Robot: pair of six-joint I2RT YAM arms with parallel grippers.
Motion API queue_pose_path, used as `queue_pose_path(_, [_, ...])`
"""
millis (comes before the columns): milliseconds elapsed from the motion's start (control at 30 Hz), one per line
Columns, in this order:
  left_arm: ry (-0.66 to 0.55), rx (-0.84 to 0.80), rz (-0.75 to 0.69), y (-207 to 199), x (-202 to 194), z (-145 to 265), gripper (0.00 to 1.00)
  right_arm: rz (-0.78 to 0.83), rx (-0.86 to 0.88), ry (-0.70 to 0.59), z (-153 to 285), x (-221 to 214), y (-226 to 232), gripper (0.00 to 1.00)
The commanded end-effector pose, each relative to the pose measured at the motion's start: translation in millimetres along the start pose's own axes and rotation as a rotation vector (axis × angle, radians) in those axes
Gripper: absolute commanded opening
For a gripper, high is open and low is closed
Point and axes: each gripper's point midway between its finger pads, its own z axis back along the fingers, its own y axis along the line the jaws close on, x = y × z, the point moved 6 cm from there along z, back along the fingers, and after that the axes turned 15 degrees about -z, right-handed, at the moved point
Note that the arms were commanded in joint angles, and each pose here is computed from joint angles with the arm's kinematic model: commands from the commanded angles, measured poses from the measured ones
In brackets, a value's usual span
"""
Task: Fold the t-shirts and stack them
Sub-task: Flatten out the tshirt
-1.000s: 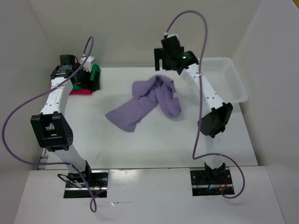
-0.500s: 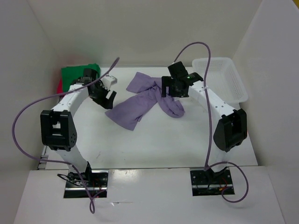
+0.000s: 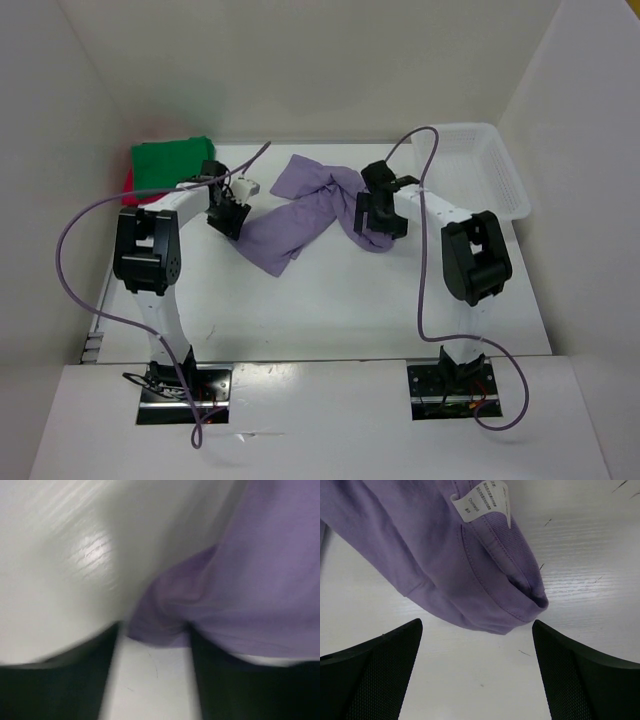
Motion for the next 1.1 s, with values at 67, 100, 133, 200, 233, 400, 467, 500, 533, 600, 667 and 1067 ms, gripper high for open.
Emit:
queue_pose_path(67, [0.017, -0.187, -0.043, -26.3, -11.2, -22.3, 0.14, -0.099, 0.002, 0.013, -27.1, 3.1, -11.4, 0.82])
queue_pose_path(100, [0.009, -0.181, -0.046, -25.6, -9.4, -19.0, 0.00, -0.109, -0.034, 0.046, -40.5, -4.1, -19.1, 0.74])
queue_pose_path(133, [-0.001, -0.172, -0.049, -25.8, -8.0, -13.0, 0.00, -0.126, -0.056, 0.077, -47.0, -8.1, -24.5, 0.48])
queue_pose_path(200, [0.003, -0.157, -0.076, -25.6, -9.7, -5.2, 0.00, -0.176, -0.128, 0.135, -60.7, -18.5, -45.1, 0.14])
queue_pose_path(233, [-0.012, -0.123, -0.084, -22.0, -5.1, 5.8, 0.00, -0.194, -0.136, 0.151, -62.5, -21.9, -49.7, 0.00])
queue_pose_path(400, [-0.046, 0.111, -0.016, 34.1, -19.2, 77.9, 0.00, -0.324, -0.176, 0.060, -12.6, -21.5, -81.0, 0.00])
queue_pose_path(467, [-0.092, 0.224, 0.024, 64.3, -28.4, 125.2, 0.00, -0.384, -0.134, -0.034, 32.3, -7.3, -93.4, 0.00])
queue_pose_path(500, [-0.107, 0.263, 0.013, 69.5, -29.9, 145.3, 0.00, -0.401, -0.113, -0.055, 49.3, -6.2, -94.4, 0.00])
queue_pose_path(533, [-0.117, 0.291, 0.011, 74.8, -30.9, 157.7, 0.00, -0.428, -0.051, -0.125, 78.9, 2.1, -97.2, 0.00])
queue_pose_path(600, [-0.136, 0.375, 0.000, 84.9, -28.4, 190.4, 0.00, -0.432, 0.057, -0.170, 112.5, 11.3, -89.2, 0.00])
queue_pose_path(667, [-0.162, 0.415, -0.021, 86.3, -20.9, 212.2, 0.00, -0.431, 0.150, -0.229, 150.6, 22.6, -83.1, 0.00])
queue_pose_path(1067, [-0.348, 0.678, -0.066, 110.0, 30.0, 323.6, 0.00, -0.283, 0.342, -0.256, 220.8, 56.8, -57.6, 0.00])
